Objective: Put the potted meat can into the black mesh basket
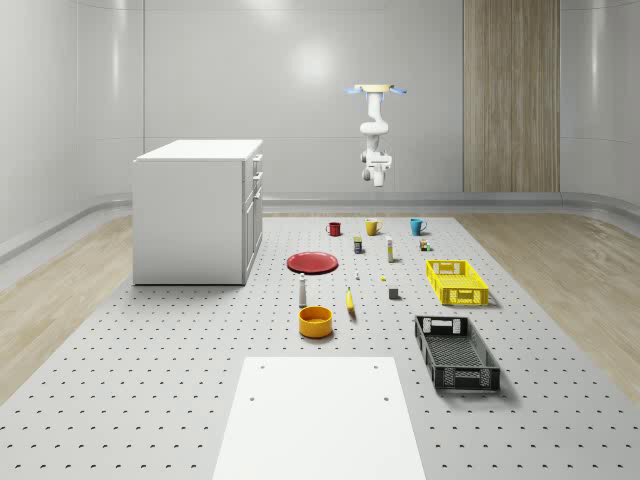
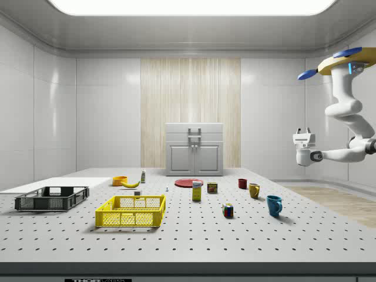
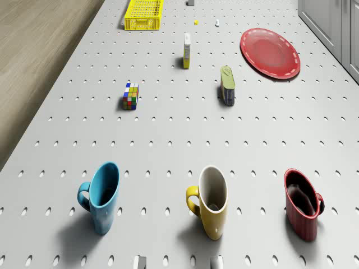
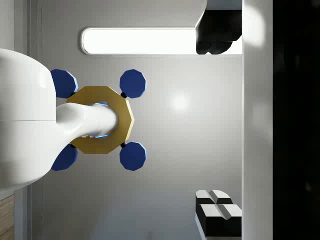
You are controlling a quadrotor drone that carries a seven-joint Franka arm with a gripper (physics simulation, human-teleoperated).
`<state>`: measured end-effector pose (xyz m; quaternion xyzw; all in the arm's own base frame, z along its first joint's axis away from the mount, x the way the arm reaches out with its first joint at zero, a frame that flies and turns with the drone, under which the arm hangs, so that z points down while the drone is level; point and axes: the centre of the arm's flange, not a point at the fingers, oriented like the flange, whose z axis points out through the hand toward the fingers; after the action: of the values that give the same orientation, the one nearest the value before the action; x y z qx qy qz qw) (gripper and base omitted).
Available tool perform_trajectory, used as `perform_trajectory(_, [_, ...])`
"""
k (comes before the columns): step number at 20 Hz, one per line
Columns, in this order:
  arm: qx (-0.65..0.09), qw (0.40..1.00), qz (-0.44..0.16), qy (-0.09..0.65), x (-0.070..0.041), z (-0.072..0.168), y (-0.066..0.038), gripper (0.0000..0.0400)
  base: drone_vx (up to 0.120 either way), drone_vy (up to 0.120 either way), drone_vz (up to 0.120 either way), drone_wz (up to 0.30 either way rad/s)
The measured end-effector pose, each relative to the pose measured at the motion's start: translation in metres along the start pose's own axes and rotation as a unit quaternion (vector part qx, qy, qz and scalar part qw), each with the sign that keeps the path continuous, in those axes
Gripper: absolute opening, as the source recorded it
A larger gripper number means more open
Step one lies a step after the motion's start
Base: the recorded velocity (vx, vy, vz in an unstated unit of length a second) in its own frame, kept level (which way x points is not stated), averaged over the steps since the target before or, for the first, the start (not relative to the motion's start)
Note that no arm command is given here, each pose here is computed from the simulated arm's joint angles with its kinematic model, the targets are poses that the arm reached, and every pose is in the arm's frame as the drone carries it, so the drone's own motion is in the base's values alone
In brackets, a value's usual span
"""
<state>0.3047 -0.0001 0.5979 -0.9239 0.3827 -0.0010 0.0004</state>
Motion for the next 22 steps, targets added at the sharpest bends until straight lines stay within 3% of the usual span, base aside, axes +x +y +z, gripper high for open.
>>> perform_trajectory(2, [0.001,1.000,0.000,0.001,-0.002,-0.015,0.002,0.0400,0.000,0.000,0.000,0.000])
perform_trajectory(11, [0.003,1.000,0.000,0.003,-0.001,-0.071,0.001,0.0400,0.120,-0.120,0.000,0.000])
perform_trajectory(22, [0.006,1.000,0.000,0.006,0.000,-0.091,0.000,0.0400,0.120,-0.120,0.000,0.000])
